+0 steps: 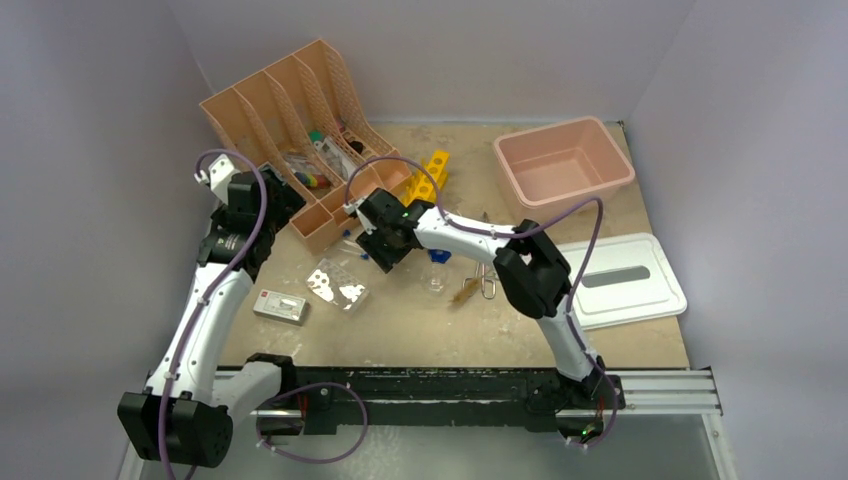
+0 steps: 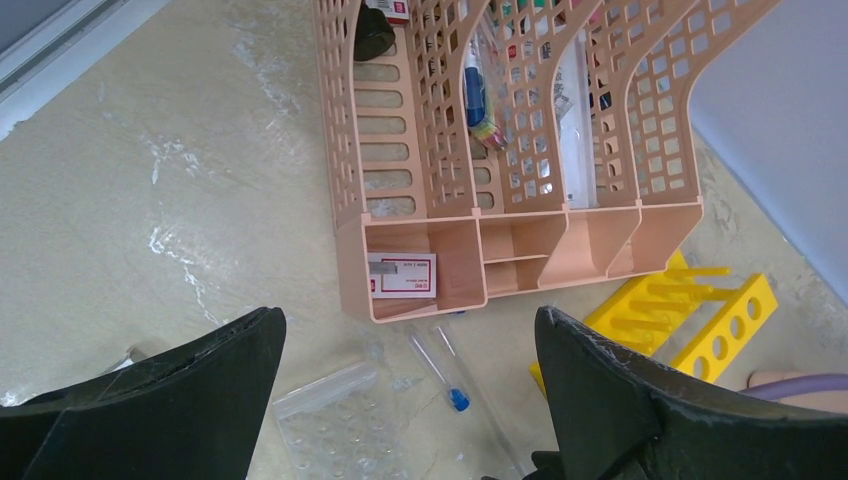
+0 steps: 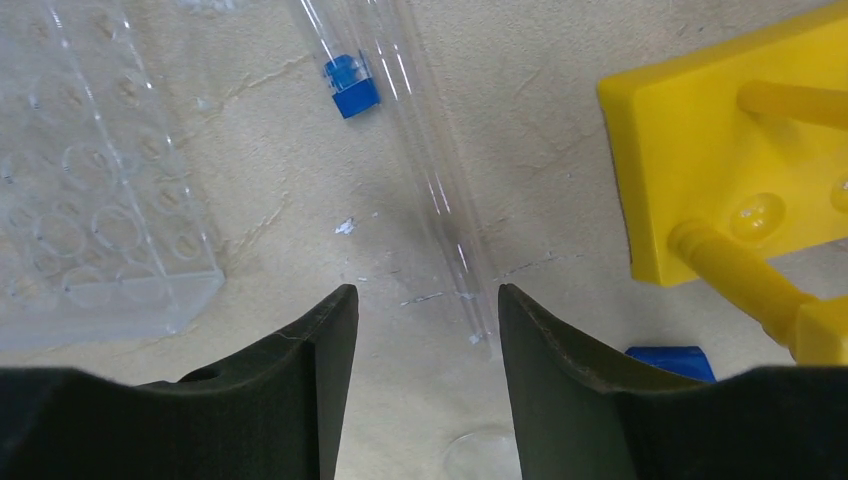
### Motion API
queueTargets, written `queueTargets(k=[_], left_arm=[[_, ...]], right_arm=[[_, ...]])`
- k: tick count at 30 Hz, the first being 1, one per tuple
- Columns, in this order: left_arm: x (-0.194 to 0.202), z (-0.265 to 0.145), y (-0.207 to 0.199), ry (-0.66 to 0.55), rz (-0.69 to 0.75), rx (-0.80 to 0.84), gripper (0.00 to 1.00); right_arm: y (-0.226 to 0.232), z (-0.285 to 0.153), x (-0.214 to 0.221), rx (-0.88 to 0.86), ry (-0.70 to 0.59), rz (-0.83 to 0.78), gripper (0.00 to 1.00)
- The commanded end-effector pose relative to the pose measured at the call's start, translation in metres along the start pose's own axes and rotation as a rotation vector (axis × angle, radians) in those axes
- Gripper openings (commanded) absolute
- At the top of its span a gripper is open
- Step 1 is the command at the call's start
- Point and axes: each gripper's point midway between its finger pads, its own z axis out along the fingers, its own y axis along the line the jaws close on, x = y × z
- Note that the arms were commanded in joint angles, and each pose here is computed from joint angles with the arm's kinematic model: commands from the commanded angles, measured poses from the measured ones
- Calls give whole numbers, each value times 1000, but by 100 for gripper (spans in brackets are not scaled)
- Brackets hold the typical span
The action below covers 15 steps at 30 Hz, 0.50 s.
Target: Organize the chemistry lab equipment
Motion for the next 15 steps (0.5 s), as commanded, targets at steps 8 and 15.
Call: queueTargets(k=[8, 15], left_arm=[[-32, -10, -17, -74, -4, 50, 94], [-35, -12, -19, -79, -9, 54, 94]], right_arm=[[-3, 14, -15, -68, 15, -137, 44], [-16, 35, -13, -29, 31, -184, 36]])
